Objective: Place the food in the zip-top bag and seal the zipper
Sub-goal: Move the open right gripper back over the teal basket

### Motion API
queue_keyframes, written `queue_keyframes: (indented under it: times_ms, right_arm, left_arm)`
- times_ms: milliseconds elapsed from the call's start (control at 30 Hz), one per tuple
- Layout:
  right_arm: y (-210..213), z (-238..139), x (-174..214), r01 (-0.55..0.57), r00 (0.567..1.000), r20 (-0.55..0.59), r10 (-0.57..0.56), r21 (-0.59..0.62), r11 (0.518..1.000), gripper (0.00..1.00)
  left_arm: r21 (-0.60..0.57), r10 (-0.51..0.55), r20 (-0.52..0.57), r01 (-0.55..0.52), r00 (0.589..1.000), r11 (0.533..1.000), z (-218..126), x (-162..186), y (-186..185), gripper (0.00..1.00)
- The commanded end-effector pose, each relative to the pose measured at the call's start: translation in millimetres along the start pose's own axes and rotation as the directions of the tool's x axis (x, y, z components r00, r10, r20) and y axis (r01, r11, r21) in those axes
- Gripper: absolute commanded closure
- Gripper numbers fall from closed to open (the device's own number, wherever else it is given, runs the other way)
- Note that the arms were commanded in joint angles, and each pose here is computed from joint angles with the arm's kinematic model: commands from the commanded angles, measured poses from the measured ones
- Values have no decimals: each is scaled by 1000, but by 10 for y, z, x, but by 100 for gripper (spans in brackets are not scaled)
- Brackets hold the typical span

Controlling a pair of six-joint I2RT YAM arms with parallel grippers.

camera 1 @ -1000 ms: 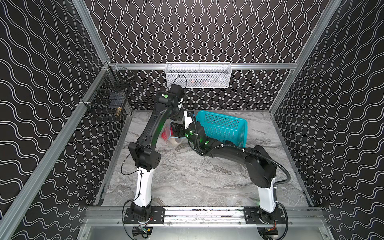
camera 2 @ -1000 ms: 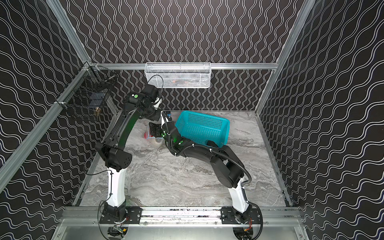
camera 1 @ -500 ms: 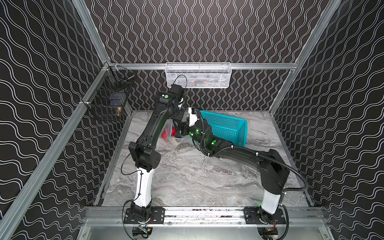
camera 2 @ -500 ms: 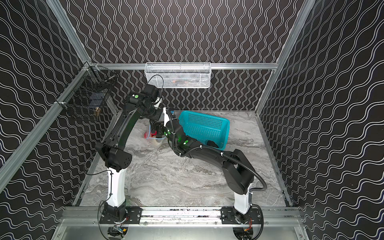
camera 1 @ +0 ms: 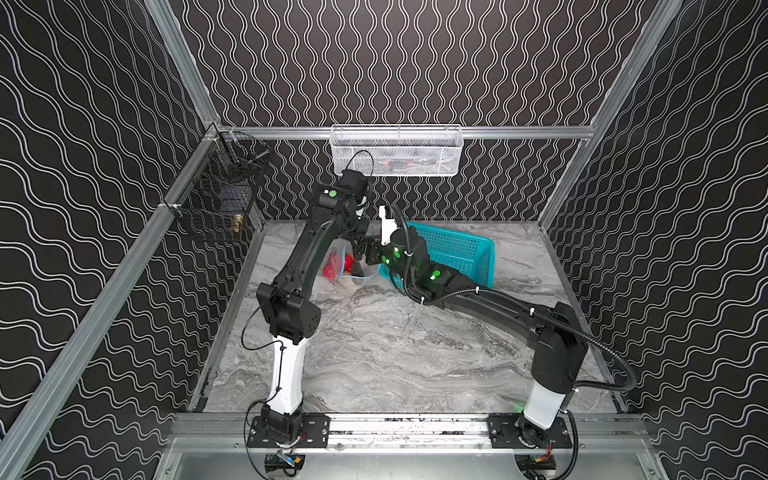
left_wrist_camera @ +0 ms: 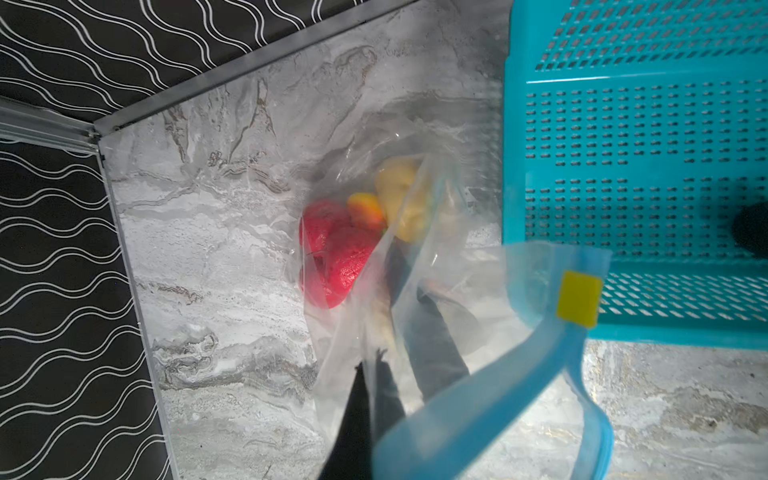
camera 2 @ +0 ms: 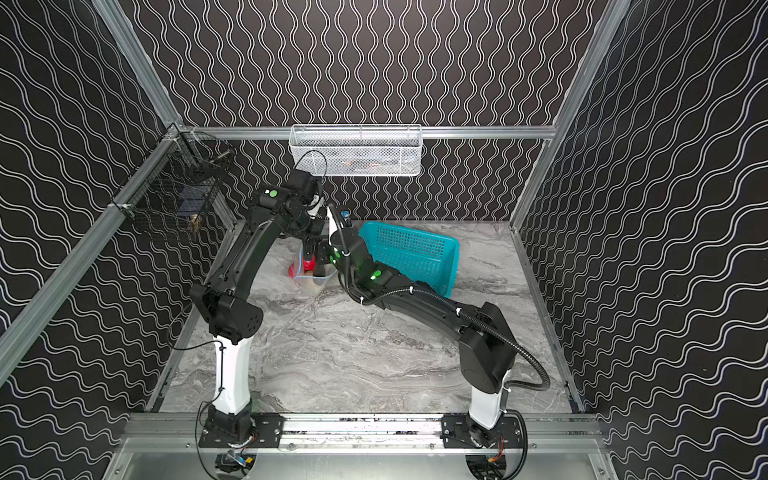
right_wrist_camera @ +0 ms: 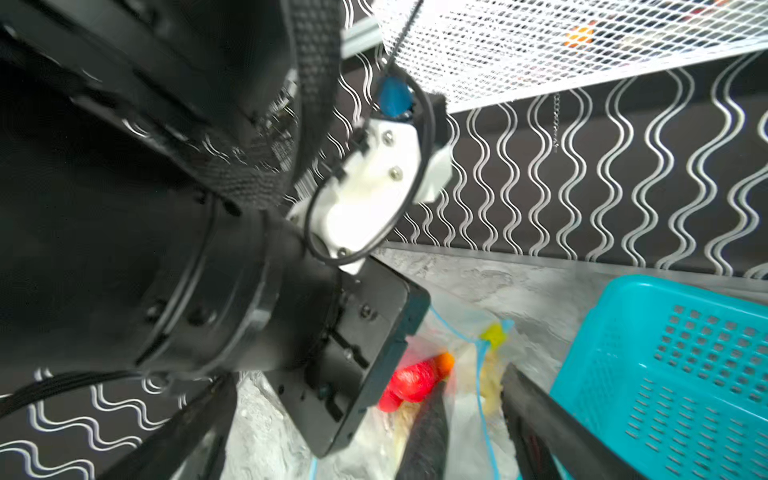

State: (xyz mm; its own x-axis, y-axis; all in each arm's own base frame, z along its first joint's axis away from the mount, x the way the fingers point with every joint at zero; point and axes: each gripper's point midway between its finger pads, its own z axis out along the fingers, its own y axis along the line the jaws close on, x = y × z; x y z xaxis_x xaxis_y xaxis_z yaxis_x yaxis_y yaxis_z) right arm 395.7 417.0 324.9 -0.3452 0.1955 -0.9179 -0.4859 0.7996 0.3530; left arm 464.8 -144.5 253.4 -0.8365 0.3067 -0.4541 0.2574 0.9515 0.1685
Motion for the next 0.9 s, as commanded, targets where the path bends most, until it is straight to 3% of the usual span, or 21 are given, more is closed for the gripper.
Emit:
queue_keyframes:
  times_ms: [0,433,700,867]
  right_arm:
    - [-210,-10,106,22,998,-66,-16,96,995,1]
    - [-886,-278,52,-13,990,-134,45,236,972,1]
    - [-1345,-303,228,124,914,-403,46,385,915,1]
    - [-1705,-479,336,152,865,-491,108,462,874,1]
  left_arm:
    - [-1,-8,8,8,1000,1000,-45,-2,8,100]
    - [-5,-7,1,7,1000,1000,-12,16,11,100]
    - [-24,-9,-4,8,1000,1000,18,24,42,100]
    - [-28,-11,-14,10,1000,1000,48,40,42,100]
